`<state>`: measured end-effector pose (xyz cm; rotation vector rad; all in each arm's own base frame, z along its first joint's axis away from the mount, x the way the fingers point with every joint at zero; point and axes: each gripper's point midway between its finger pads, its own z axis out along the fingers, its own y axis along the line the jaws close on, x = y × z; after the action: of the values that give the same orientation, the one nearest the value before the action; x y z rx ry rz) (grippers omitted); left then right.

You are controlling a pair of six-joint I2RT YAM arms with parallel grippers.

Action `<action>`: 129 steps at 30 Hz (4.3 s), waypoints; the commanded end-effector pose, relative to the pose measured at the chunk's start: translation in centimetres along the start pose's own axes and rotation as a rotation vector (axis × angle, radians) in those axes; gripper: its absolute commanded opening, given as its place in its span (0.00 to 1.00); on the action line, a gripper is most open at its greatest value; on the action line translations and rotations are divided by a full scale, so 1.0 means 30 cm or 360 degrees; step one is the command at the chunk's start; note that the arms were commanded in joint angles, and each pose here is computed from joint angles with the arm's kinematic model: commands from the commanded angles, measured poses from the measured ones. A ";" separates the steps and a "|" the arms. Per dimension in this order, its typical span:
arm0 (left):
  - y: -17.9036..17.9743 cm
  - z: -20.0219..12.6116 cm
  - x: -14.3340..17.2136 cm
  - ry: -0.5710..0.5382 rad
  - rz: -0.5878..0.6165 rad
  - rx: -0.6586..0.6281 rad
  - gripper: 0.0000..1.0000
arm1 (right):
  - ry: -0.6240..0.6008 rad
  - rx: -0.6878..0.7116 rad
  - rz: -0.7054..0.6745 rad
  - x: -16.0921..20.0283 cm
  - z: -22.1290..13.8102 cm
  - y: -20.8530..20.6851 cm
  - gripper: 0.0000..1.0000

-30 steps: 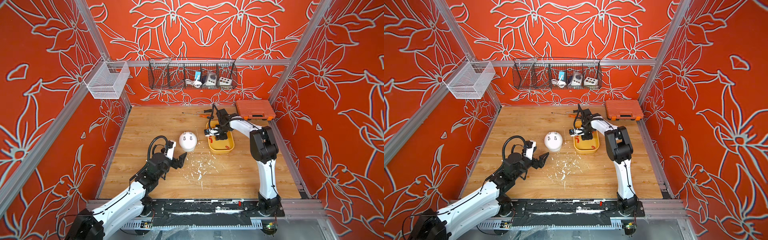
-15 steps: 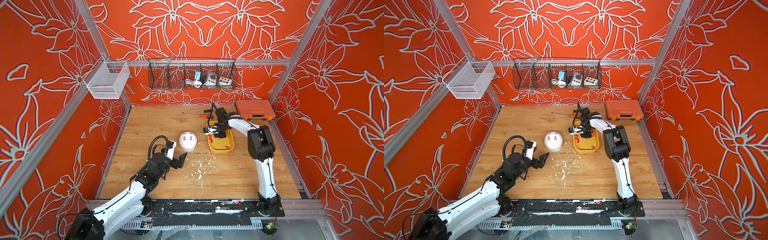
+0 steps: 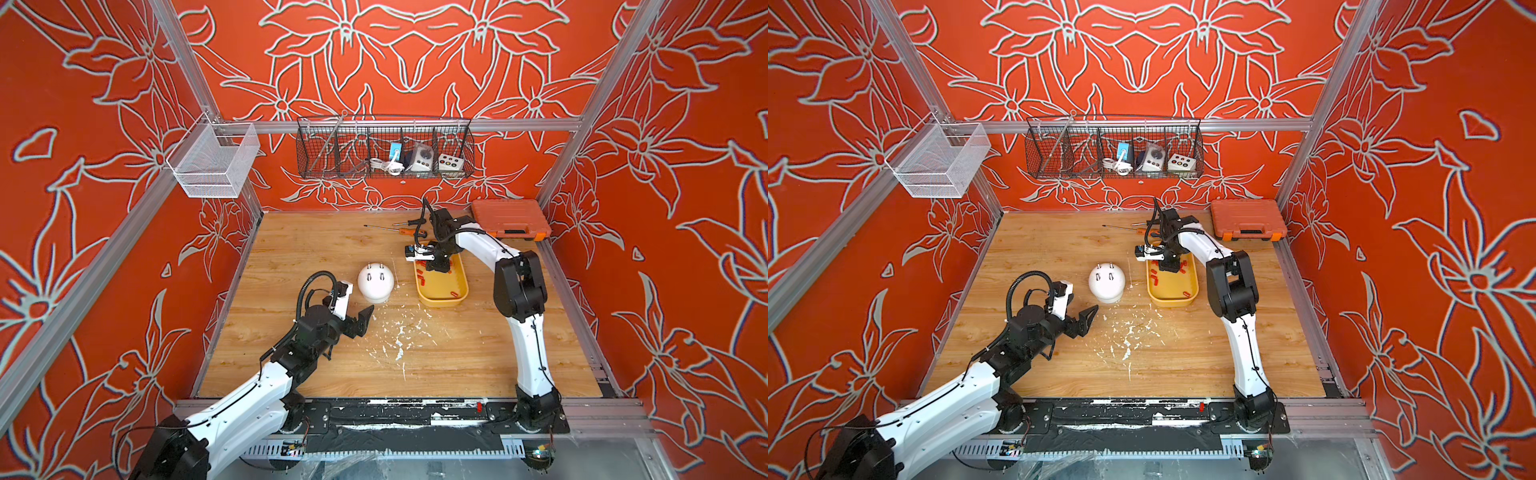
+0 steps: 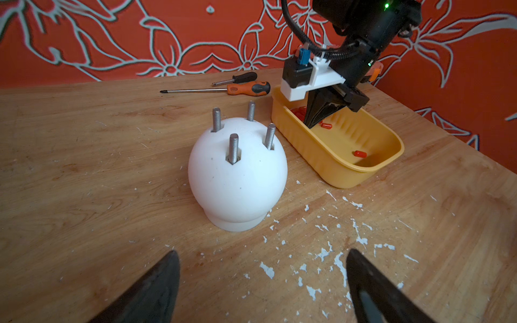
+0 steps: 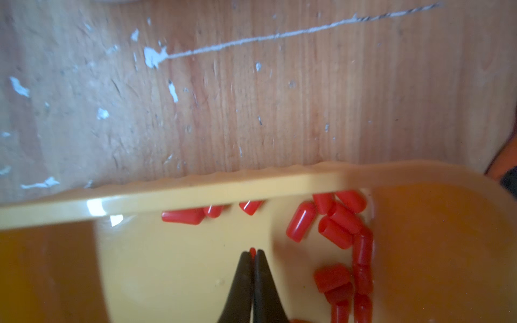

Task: Cover the protruding screws with screw protection sleeves
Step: Pick up the screw protection sleeve from the storage box, then place the screw protection sleeve at the center of the board, then pick up the screw protection sleeve from the center of the board.

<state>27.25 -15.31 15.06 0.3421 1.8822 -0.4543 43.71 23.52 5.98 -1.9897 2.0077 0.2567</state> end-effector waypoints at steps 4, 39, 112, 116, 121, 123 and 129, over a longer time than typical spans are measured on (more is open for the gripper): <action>-0.018 0.000 -0.030 -0.0028 0.0009 0.0037 0.89 | -0.0274 -0.0007 0.0308 -0.103 -0.168 0.053 0.00; -0.175 -0.142 -0.099 -0.0262 -0.0195 0.0514 0.77 | -0.1939 -0.0947 0.1133 -0.432 -0.520 0.616 0.00; -0.030 -0.219 -0.024 -0.0395 -0.0006 0.0133 0.79 | -0.0427 -0.0059 0.1080 -0.151 0.053 0.807 0.36; -0.031 -0.219 -0.025 -0.0397 -0.0007 0.0136 0.79 | -0.0399 -0.0039 0.1081 -0.144 0.076 0.798 0.32; -0.031 -0.218 -0.025 -0.0398 -0.0005 0.0135 0.79 | -0.0341 -0.0032 0.1077 -0.134 0.107 0.802 0.28; -0.031 -0.218 -0.025 -0.0397 -0.0005 0.0135 0.79 | -0.0339 -0.0032 0.1065 -0.137 0.111 0.805 0.28; -0.032 -0.218 -0.024 -0.0395 -0.0004 0.0138 0.79 | -0.0315 -0.0037 0.1046 -0.137 0.128 0.818 0.21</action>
<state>21.70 -13.05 16.51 0.3152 1.6662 -0.5576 19.78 29.35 2.48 -1.1553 2.4436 0.6346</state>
